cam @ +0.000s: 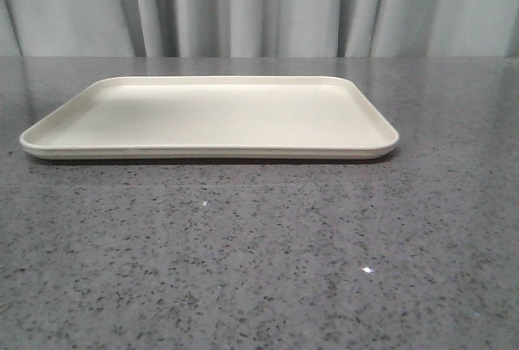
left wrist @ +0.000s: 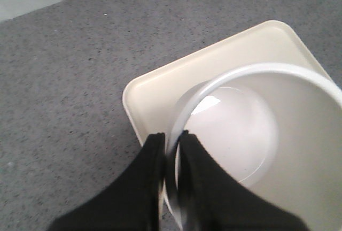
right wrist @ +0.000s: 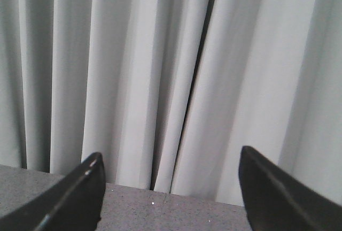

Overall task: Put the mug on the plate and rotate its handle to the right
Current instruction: 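Carry the mug over the tray and lower it onto the tray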

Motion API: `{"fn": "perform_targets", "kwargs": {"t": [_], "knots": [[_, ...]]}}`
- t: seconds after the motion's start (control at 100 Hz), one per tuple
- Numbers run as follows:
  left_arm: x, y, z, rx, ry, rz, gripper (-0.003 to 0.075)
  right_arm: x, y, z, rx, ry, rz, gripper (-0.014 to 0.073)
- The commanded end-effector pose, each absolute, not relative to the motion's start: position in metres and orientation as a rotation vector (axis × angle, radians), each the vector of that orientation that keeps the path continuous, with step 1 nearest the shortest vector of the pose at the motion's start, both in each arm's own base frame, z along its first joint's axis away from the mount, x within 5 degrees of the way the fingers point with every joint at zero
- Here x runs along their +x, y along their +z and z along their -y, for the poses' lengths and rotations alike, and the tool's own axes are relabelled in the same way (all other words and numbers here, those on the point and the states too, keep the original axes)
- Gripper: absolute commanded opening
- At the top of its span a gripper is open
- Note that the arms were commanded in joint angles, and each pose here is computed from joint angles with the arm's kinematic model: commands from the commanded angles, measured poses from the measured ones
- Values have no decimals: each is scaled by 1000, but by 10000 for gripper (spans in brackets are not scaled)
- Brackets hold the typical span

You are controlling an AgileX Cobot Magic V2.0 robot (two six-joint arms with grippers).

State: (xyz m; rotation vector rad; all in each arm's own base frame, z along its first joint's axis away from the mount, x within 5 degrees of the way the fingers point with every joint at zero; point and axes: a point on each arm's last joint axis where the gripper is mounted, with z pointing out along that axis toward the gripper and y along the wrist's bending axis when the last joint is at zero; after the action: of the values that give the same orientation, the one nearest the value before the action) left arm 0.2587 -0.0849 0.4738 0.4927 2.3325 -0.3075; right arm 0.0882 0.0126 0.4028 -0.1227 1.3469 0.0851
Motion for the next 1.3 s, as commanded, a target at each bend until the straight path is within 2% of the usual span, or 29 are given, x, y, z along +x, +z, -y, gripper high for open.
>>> {"fn": "perform_targets", "kwargs": {"t": [0.0,0.34,0.61,1.04,1.29], "knots": [[260,485,99,508,-359,-2264,-20,88,417,-9,-99,51,-1290,528],[305,434,154,646,-401,-2368,-20,88,417,-9,-99,51,-1290,528],[332,395,175,689,-396,-2450,-20,88,416,-9,-99,51,-1291,528],[352,368,184,686,-392,-2494,-20,88,416,-10,-104,55,-1296,528],[353,367,185,684,-395,-2494,-20,88,415,-11,-116,62,-1308,528]]}}
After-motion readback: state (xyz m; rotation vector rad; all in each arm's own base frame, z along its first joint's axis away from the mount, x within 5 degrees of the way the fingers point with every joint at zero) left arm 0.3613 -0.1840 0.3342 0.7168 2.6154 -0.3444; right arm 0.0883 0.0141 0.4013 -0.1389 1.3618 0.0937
